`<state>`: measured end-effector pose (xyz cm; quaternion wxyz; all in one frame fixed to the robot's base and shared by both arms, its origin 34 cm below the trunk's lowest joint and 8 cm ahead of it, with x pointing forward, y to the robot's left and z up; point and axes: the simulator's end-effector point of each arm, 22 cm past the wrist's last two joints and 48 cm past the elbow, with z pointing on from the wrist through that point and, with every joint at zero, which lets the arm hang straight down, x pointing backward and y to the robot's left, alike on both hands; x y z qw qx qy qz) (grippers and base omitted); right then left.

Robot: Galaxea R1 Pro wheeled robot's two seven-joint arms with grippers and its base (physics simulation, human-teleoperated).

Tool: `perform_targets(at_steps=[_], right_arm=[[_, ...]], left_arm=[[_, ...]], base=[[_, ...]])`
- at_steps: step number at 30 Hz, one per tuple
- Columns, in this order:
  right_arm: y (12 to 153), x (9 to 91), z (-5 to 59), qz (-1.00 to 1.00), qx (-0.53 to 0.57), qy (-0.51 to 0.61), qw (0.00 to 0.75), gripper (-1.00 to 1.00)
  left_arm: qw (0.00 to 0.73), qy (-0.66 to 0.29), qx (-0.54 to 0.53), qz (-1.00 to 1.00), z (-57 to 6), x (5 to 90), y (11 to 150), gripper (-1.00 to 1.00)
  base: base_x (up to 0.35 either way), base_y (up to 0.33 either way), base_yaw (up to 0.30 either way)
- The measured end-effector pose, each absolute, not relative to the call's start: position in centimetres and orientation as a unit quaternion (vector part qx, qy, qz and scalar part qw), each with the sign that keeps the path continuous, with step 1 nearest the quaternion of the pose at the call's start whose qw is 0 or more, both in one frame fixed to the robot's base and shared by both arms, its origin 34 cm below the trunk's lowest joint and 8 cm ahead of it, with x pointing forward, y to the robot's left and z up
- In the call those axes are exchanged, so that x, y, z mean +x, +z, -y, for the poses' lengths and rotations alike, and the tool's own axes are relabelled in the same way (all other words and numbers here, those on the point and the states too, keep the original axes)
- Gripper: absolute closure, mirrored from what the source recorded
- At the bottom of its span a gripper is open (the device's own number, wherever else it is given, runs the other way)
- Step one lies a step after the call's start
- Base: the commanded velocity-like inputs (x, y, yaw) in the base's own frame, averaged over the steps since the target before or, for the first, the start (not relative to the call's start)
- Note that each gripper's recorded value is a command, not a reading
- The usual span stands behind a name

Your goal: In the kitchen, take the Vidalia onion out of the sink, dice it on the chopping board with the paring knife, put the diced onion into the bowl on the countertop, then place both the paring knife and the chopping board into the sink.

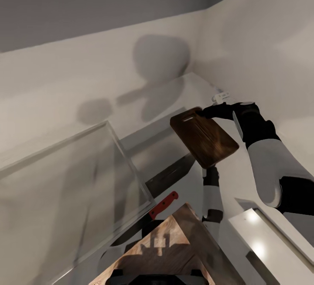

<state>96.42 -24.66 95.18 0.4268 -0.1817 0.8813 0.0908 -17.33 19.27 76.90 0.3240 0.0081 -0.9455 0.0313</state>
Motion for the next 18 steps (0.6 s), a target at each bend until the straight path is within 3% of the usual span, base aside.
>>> perform_targets(at_steps=[18], right_arm=[[94.3, 96.6, 24.5, -0.882, -0.182, 0.091, 0.426, -1.0]], left_arm=[[0.332, 0.031, 0.009, 0.943, -19.2, -17.7, 77.4, -1.0]], base=[[0.0, 0.0, 0.0]])
